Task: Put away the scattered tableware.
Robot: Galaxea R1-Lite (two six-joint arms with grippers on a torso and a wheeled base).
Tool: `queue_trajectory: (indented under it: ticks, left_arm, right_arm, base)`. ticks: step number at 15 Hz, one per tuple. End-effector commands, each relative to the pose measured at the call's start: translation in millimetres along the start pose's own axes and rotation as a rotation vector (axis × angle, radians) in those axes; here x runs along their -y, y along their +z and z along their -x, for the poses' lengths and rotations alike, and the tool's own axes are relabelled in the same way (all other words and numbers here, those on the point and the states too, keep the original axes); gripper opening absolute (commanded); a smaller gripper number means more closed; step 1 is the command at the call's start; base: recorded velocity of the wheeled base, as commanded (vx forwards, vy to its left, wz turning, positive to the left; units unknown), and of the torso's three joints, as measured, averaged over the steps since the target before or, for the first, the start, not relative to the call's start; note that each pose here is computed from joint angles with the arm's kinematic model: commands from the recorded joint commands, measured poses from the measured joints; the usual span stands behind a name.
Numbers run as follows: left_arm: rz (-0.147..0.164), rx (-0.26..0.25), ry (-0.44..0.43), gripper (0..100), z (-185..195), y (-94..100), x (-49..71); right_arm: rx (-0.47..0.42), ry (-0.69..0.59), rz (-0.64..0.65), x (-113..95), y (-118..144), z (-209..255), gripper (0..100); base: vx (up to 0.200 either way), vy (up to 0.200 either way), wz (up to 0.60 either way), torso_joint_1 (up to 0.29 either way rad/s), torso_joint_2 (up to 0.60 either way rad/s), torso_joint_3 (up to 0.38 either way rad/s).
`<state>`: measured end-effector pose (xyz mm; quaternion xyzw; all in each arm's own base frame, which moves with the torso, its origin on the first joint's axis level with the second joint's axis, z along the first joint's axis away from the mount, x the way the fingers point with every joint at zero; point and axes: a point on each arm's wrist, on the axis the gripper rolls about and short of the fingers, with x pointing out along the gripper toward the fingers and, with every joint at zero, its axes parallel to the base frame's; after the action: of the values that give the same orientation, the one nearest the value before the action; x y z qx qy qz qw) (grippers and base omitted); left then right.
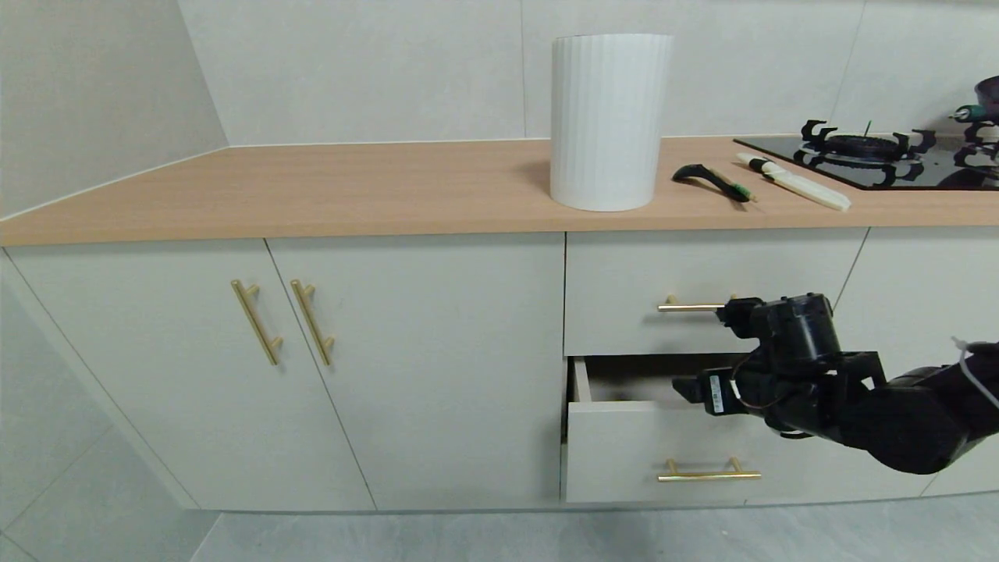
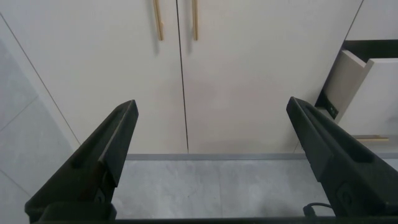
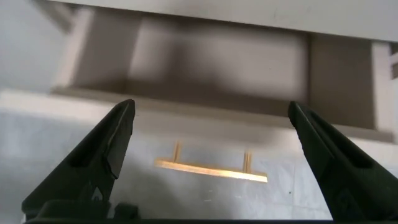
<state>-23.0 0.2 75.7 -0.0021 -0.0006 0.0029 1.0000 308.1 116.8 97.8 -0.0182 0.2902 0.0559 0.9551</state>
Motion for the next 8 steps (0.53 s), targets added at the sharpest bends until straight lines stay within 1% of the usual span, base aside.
queue_trajectory:
  ticks: [1,3,8]
  left_arm:
    - [0.0,-0.001,0.0,100,-0.1,0.0,0.0]
    - [0.0,-0.001,0.0,100,-0.1,0.0,0.0]
    - [0.0,-0.001,0.0,100,-0.1,0.0,0.0]
  right_arm:
    - [-0.069,-0.016,0.001,-1.5,-16.3,-24.6,100]
    - [-0.084,-0.028,-0.002,2.6,-19.4,-30.1,100]
    - [-0.106,-0.029,0.003,3.9,-19.5,-26.1,100]
  base:
    - [0.0,0.0,0.0,0.0,0.0,0.0]
    - [0.0,0.0,0.0,0.0,0.0,0.0]
    - [0.0,0.0,0.0,0.0,0.0,0.0]
